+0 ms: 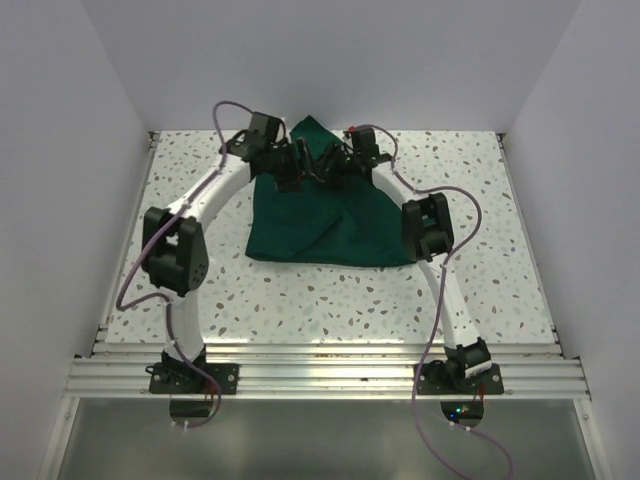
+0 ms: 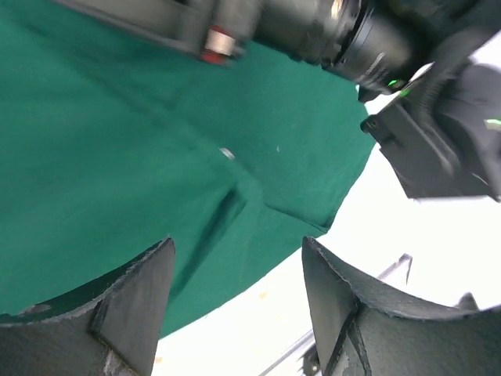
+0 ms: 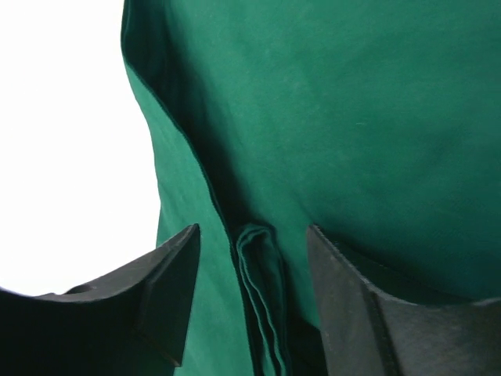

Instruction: Prepare the surgical pack

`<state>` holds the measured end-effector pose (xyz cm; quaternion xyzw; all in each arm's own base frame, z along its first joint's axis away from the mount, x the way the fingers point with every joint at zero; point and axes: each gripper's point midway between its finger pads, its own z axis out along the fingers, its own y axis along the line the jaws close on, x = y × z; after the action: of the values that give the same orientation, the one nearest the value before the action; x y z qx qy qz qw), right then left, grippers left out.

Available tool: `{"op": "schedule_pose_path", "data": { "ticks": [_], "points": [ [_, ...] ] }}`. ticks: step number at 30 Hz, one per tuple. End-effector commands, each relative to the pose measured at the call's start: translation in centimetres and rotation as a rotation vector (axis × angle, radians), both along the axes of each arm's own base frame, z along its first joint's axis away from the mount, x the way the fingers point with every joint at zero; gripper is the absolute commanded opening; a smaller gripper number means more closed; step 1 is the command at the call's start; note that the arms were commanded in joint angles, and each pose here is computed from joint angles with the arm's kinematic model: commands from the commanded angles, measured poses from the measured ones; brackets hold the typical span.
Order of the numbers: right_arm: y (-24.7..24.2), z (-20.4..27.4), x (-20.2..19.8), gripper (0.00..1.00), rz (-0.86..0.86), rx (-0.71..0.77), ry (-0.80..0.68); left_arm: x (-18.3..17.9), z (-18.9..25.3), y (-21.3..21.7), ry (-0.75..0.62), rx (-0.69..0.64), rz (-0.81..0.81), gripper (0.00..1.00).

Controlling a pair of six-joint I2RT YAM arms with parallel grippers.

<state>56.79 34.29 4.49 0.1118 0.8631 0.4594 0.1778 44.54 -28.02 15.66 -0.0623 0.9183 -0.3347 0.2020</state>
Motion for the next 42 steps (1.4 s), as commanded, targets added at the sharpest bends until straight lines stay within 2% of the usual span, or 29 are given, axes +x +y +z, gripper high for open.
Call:
{"op": "schedule_pose_path", "data": {
  "ticks": [1, 5, 11, 15, 20, 22, 24, 25, 26, 27, 29, 30, 36, 42],
  "points": [
    [-4.7, 2.2, 2.0, 0.62, -0.079, -0.096, -0.035, 0.8, 6.5, 5.3, -0.206, 0.035, 0.095, 0.69],
    [-5.9, 4.5, 2.3, 0.66, -0.090, -0.112, -0.066, -1.6, 3.3, 8.4, -0.133, 0.086, 0.125, 0.66],
    [-6.7, 6.9, 1.1, 0.67, -0.053, -0.158, -0.088, -4.3, 0.5, 9.0, -0.088, 0.104, 0.101, 0.49],
    [-7.9, 8.9, -0.4, 0.66, -0.026, -0.216, -0.117, -4.5, 0.1, 9.1, -0.091, 0.121, 0.063, 0.31],
    [-8.0, 12.1, -3.9, 0.63, 0.016, -0.181, -0.092, -4.8, -0.7, 8.5, -0.078, 0.100, 0.010, 0.19],
    [-8.5, 11.5, -5.8, 0.59, 0.046, -0.202, -0.038, -5.1, -1.5, 8.1, -0.057, 0.084, -0.011, 0.15],
    [-8.5, 12.6, -7.5, 0.52, 0.091, -0.201, -0.056, -5.3, -2.2, 7.7, -0.043, 0.066, -0.032, 0.11],
    [-8.3, 11.9, -9.0, 0.46, 0.129, -0.181, -0.018, -5.6, -2.6, 7.7, -0.030, 0.064, -0.041, 0.10],
    [-8.3, 12.9, -10.0, 0.40, 0.157, -0.170, -0.042, -5.7, -2.9, 7.6, -0.025, 0.064, -0.050, 0.07],
    [-8.4, 11.9, -11.3, 0.28, 0.180, -0.165, -0.010, -6.1, -3.6, 7.5, -0.006, 0.059, -0.061, 0.05],
    [-8.0, 12.8, -13.0, 0.18, 0.236, -0.136, -0.037, -6.6, -3.9, 7.5, 0.001, 0.057, -0.074, 0.02],
    [-8.1, 11.6, -13.9, 0.10, 0.251, -0.136, -0.011, -7.1, -4.5, 7.7, 0.014, 0.060, -0.076, 0.01],
    [-7.3, 8.7, -16.8, 0.05, 0.320, -0.104, 0.067, -9.5, -6.5, 8.0, 0.068, 0.056, -0.091, 0.00],
    [-7.1, 6.0, -15.9, 0.01, 0.295, -0.113, 0.087, -10.4, -7.9, 8.5, 0.096, 0.073, -0.082, 0.00]
  ]
}}
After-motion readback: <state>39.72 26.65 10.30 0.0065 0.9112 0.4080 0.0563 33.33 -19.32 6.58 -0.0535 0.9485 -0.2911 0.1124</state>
